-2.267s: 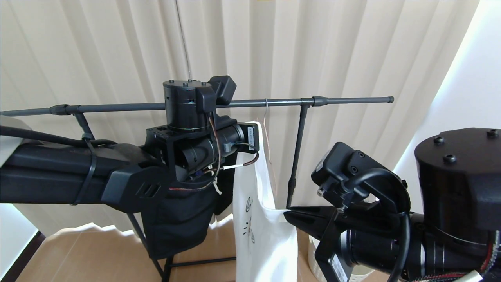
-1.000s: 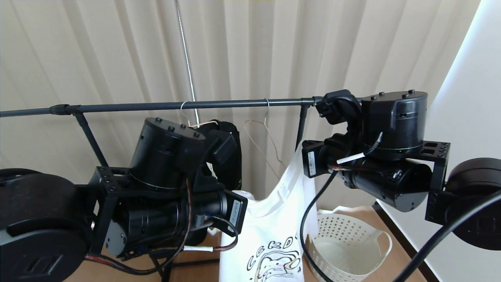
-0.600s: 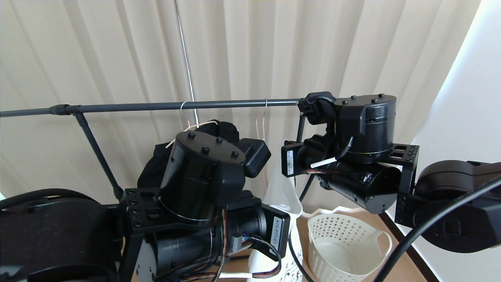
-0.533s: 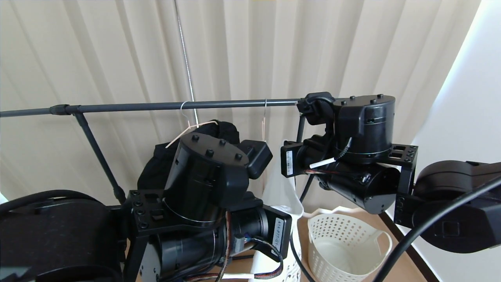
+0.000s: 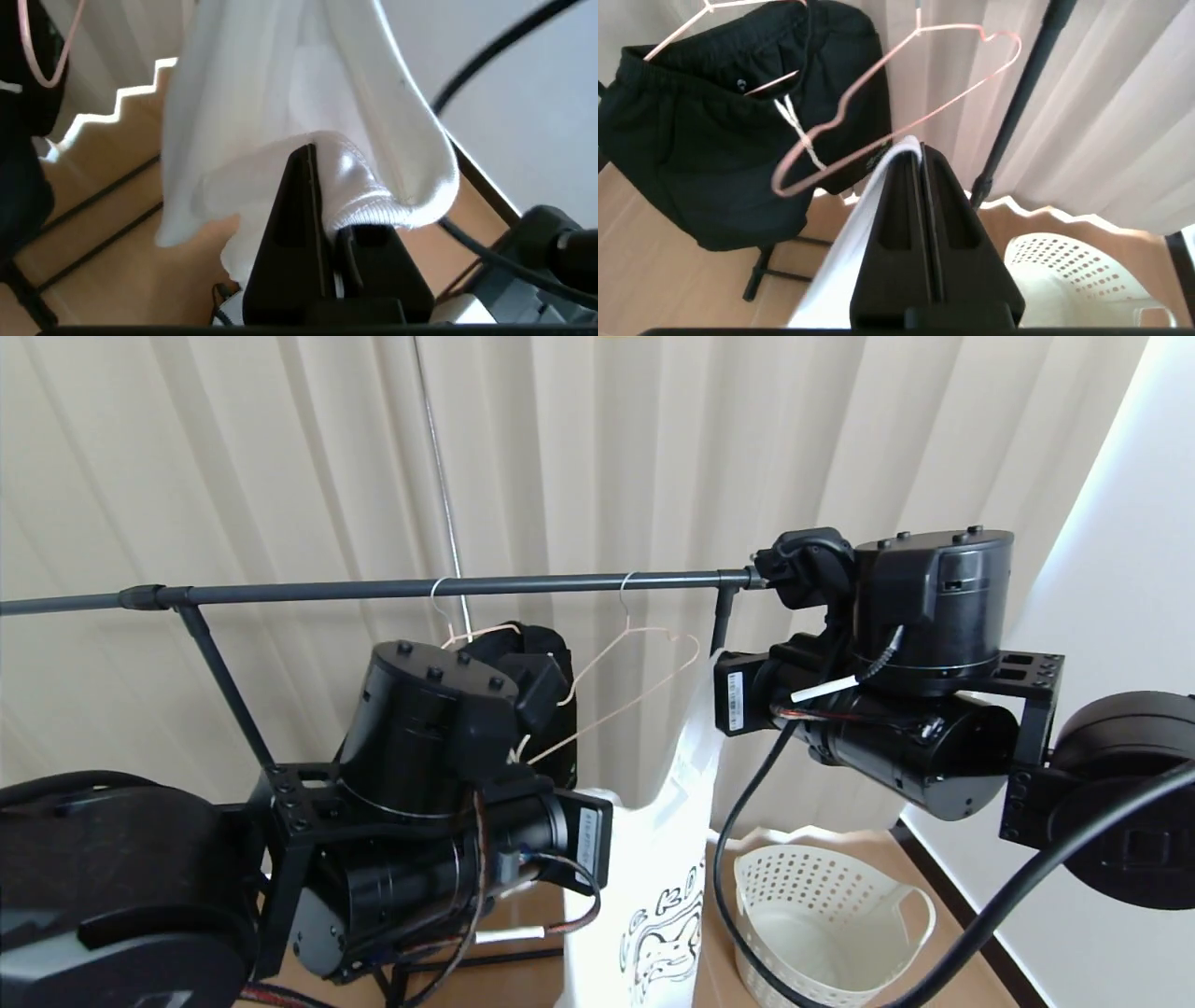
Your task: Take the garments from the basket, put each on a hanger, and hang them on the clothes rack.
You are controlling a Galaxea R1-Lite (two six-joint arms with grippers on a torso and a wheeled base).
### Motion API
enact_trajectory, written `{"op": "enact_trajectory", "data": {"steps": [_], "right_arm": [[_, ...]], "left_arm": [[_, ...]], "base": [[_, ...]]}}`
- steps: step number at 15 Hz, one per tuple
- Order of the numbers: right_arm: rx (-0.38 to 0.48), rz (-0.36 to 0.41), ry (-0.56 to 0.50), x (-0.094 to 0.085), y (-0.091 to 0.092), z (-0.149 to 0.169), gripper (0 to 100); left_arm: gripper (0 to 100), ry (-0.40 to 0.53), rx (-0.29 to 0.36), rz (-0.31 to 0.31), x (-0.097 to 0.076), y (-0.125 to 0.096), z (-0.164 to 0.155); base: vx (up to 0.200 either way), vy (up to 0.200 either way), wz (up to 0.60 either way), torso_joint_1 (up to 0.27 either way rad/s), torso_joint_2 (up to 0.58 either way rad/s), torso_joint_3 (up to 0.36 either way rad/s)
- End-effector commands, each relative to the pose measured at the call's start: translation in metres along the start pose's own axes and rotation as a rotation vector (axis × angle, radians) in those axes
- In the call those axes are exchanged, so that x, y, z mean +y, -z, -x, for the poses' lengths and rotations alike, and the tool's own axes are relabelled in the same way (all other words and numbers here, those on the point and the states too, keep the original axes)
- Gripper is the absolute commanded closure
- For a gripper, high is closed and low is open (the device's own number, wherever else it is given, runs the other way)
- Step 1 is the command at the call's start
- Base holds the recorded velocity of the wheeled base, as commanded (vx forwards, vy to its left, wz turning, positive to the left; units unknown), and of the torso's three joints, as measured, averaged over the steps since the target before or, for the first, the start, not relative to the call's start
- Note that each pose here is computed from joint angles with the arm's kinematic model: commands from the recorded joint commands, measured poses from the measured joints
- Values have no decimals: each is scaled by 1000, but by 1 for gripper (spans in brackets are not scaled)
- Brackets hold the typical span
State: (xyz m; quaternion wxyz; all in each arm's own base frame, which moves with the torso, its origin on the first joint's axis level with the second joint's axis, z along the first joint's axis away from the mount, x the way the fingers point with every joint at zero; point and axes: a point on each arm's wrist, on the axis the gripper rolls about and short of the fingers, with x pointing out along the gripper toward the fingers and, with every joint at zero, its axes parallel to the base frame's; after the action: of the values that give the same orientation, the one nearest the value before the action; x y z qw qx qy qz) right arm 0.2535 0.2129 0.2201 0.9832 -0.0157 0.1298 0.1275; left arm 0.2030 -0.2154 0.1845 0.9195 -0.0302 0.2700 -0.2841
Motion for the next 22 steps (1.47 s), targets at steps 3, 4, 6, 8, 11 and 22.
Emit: {"op": "enact_trajectory", "data": {"steps": [3,4,6,8,11,22], "right_arm": [[5,17,15,-13,-11,19,100],[27,33,19,-15,-9,21,100],[67,69,23,-17,-7,24,100],[129,99,28,-19,-1,28,100],[182,142,33,-20,6,30,100],[282,490,-397,-33,68,60,0]], "left_arm": [[100,-107,-107,37,35,-28,-2],[100,-122,-145,43,40,-39,-5],[100,-128,-193,51,44,-54,-6],[100,-121,-208,50,41,-62,-16],[100,-106,-221,47,34,-69,-26],[100,-49,-254,31,14,-80,-28]], "base": [[0,0,0,0,0,0],[0,0,0,0,0,0],[0,0,0,0,0,0],[0,0,0,0,0,0],[0,0,0,0,0,0],[0,0,0,0,0,0]]}}
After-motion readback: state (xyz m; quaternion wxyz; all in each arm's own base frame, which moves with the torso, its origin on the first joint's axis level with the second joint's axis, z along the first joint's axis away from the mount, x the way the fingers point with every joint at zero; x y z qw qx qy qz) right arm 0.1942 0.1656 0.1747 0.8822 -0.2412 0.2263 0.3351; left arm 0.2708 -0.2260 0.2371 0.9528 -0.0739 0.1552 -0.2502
